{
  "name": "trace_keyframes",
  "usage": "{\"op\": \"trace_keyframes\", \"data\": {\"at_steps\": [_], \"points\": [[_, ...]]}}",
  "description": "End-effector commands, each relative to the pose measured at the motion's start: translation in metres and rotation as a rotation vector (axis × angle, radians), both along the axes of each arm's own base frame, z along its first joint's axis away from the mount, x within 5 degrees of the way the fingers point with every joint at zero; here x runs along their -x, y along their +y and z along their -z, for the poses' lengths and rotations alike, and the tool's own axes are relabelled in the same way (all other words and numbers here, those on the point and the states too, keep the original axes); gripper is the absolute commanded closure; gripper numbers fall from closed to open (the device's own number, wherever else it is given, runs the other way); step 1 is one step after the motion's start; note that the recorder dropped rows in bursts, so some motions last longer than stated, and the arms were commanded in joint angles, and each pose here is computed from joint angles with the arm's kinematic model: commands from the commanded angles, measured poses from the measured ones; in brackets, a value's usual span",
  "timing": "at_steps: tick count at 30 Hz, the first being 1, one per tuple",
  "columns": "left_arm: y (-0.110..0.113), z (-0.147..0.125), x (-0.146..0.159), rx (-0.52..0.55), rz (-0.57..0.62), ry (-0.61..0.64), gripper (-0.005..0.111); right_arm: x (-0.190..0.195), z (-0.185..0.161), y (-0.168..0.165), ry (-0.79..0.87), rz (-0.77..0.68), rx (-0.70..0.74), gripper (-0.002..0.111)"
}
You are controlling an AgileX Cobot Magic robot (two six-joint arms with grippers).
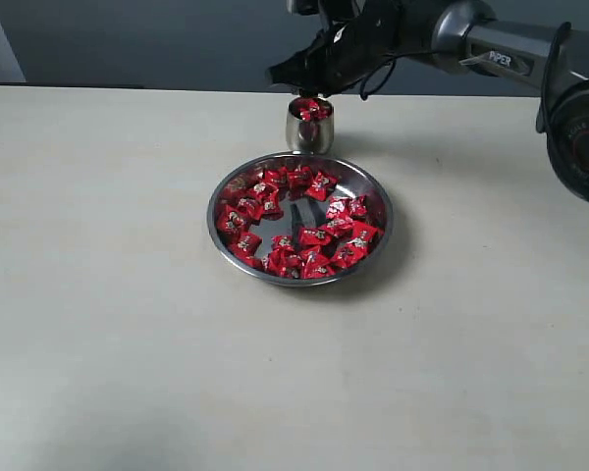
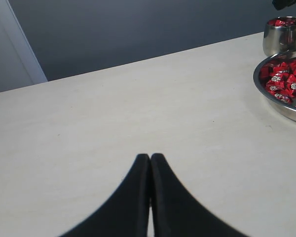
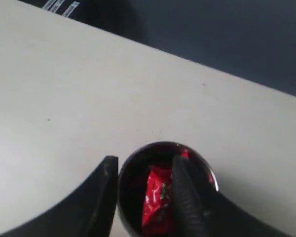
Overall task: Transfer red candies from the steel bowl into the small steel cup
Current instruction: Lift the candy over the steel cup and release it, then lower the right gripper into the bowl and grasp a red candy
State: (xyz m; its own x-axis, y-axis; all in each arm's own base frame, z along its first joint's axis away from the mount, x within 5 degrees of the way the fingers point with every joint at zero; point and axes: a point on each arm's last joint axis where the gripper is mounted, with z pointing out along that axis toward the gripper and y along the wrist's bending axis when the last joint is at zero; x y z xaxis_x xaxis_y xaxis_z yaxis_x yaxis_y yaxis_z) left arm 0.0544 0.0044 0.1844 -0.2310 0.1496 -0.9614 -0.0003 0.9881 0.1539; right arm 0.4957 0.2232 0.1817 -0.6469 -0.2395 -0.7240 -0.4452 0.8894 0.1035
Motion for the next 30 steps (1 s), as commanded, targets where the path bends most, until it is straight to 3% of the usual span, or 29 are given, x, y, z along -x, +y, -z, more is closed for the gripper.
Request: {"op": "trace_keyframes", "data": {"at_steps": [1,5,9,13,16,21,28,30], "points": [[0.000,-0.001,0.000,0.003,0.000,-0.012,0.106,0.022,-0.024,0.000,0.140,-0.071,0.046,0.073],[0.000,-0.001,0.000,0.003,0.000,-0.012,0.106,0.047,-0.018,0.013,0.298,-0.231,0.143,0.073],[0.000,-0.001,0.000,0.003,0.000,-0.012,0.106,0.064,0.006,0.041,0.342,-0.367,0.214,0.073],[0.000,-0.001,0.000,0.003,0.000,-0.012,0.106,0.065,0.038,0.049,0.403,-0.381,0.229,0.059],[0.000,-0.001,0.000,0.003,0.000,-0.012,0.106,0.066,0.056,0.049,0.447,-0.384,0.241,0.058],[0.000,-0.001,0.000,0.003,0.000,-0.012,0.106,0.061,0.059,0.053,0.407,-0.356,0.188,0.058],[0.000,-0.001,0.000,0.003,0.000,-0.012,0.106,0.060,0.059,0.054,0.393,-0.353,0.186,0.075],[0.000,-0.001,0.000,0.003,0.000,-0.012,0.106,0.060,0.059,0.054,0.393,-0.353,0.186,0.074]]}}
